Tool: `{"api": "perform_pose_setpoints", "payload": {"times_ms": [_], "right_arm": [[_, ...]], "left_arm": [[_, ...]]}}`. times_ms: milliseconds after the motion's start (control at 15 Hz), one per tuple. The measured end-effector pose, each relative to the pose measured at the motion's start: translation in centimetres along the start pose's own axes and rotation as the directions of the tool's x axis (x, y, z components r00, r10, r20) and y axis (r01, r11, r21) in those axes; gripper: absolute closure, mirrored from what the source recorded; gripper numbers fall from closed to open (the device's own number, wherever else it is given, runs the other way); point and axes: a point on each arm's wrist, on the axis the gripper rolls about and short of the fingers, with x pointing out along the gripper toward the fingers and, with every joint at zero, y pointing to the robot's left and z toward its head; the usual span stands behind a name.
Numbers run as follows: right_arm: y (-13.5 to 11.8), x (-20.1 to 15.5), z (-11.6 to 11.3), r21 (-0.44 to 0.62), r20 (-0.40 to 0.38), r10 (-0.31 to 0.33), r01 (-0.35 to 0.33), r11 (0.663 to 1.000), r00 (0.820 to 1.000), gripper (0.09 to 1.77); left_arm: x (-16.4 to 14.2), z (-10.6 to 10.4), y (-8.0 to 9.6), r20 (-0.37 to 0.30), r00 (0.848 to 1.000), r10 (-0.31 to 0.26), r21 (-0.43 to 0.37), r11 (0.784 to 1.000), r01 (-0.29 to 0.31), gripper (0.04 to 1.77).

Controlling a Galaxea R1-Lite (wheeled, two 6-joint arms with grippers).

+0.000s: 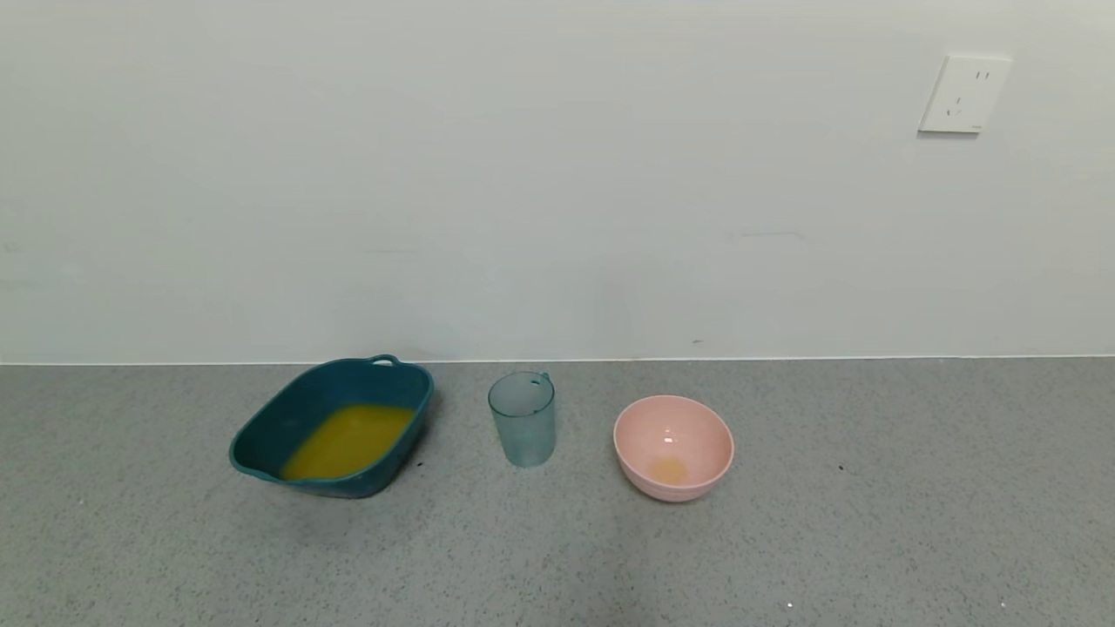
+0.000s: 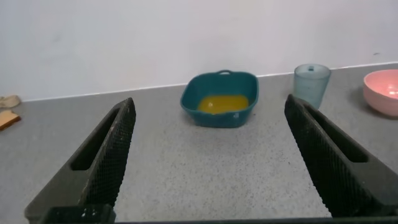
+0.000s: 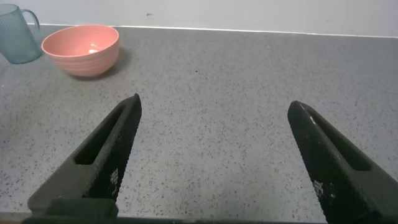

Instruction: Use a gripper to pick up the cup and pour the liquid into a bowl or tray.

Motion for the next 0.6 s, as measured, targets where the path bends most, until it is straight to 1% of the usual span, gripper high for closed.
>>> {"api": "perform_pose_setpoints", "payload": {"times_ms": [133, 200, 333, 533, 600], "right_arm": [[0.0, 0.0, 0.0, 0.0, 0.0, 0.0, 0.0, 1.0, 1.0, 0.15], [0.0, 0.0, 0.0, 0.0, 0.0, 0.0, 0.0, 1.0, 1.0, 0.15], [0.0, 0.0, 0.0, 0.0, 0.0, 0.0, 0.0, 1.0, 1.0, 0.15], [0.0, 0.0, 0.0, 0.001, 0.0, 0.0, 0.0, 1.0, 1.0, 0.15], [0.0, 0.0, 0.0, 0.001, 0.001, 0.0, 0.0, 1.0, 1.0, 0.15]], "left_arm": [[0.6, -1.5, -0.3, 0.051, 0.999, -0.002, -0.008, 1.0, 0.003, 0.09], [1.1, -2.4, -0.5, 0.065, 0.998, -0.003, -0.01, 1.0, 0.004, 0.09], [2.4, -4.8, -1.0, 0.051, 0.999, -0.013, -0.005, 1.0, 0.013, 0.09], [3.5, -8.1, -1.6, -0.015, 1.0, -0.02, -0.003, 1.0, 0.02, 0.09], [3.7, -8.5, -1.7, 0.0, 1.0, -0.029, -0.013, 0.999, 0.029, 0.09]]}}
